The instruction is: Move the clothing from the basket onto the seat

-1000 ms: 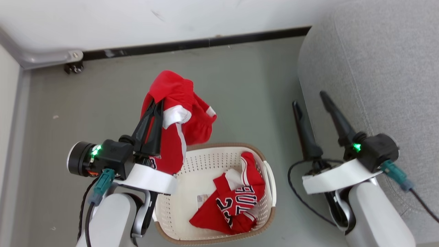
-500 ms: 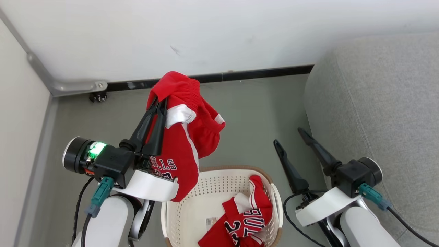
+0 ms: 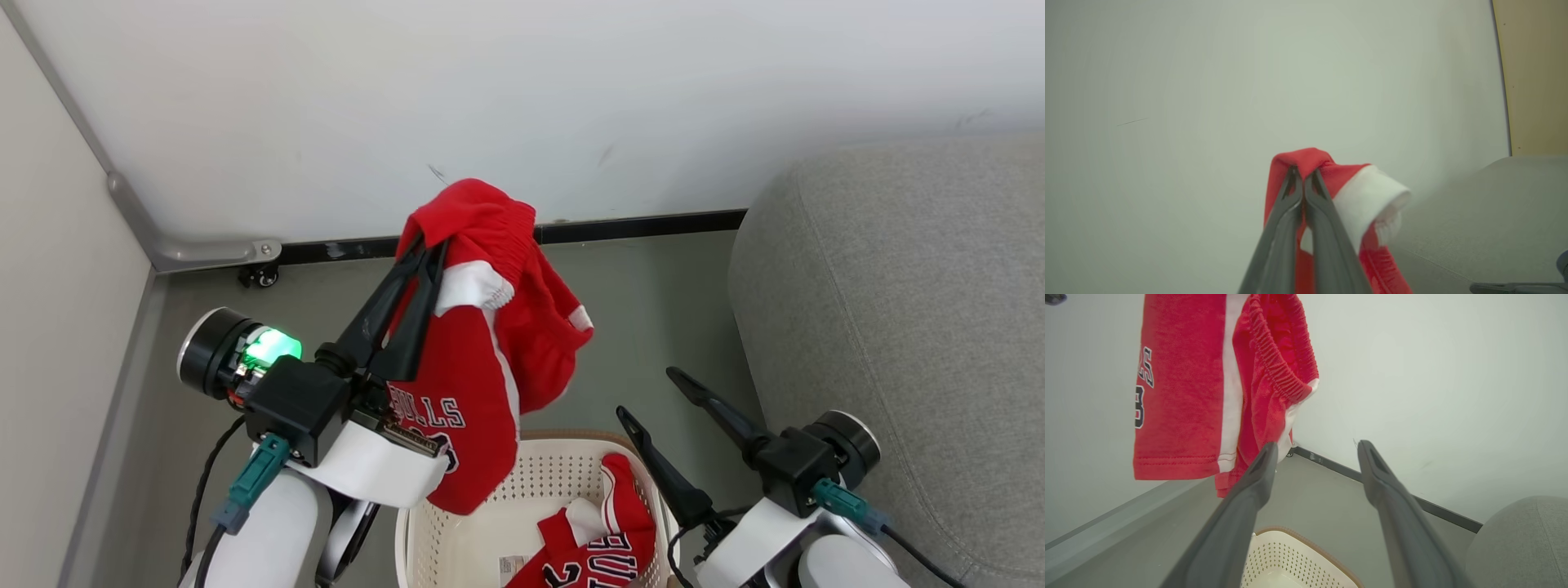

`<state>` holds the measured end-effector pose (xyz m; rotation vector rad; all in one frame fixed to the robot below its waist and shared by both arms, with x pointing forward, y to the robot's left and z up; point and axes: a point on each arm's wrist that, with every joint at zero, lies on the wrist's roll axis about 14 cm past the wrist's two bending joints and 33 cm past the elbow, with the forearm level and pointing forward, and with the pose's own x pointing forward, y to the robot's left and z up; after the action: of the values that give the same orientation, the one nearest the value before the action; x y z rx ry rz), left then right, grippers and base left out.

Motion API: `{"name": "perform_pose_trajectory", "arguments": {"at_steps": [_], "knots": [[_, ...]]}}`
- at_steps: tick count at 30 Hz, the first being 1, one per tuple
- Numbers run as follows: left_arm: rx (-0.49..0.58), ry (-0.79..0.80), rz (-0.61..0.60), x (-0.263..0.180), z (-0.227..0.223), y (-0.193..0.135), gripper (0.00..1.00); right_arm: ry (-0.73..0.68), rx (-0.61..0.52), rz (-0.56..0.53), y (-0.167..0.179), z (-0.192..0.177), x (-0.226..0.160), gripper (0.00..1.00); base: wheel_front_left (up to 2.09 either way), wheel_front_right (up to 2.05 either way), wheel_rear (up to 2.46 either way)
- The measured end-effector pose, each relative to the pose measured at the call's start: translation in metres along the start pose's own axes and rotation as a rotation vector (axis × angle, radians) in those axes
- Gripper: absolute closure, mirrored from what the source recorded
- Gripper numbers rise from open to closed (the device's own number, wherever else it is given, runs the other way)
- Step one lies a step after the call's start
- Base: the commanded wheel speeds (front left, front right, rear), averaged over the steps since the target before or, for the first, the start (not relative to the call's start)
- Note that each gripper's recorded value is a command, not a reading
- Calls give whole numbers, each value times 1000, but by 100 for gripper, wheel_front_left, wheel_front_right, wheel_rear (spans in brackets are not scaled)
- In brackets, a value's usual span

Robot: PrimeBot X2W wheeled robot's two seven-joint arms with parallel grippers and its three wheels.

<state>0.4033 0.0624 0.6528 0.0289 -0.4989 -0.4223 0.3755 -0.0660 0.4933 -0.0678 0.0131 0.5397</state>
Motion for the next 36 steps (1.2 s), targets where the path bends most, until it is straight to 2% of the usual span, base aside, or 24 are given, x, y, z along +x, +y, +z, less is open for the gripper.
{"name": "perform_pose_trajectory", "arguments": {"at_steps": [7,14,22,30,36], "knots": [[2,-30,-65,-2,14,-11,100,28,-47,61,10,1,-8,0,0,0,0],[3,-68,-110,1,26,-20,100,54,-81,77,5,1,-14,0,0,0,0],[-4,-95,-143,3,34,-29,100,76,-71,124,16,-2,-17,0,0,0,0],[-22,-112,-181,3,39,-42,100,56,-109,137,10,9,-9,0,0,0,0],[-28,-135,-210,4,47,-50,100,66,-85,169,18,6,-6,0,0,0,0]]}}
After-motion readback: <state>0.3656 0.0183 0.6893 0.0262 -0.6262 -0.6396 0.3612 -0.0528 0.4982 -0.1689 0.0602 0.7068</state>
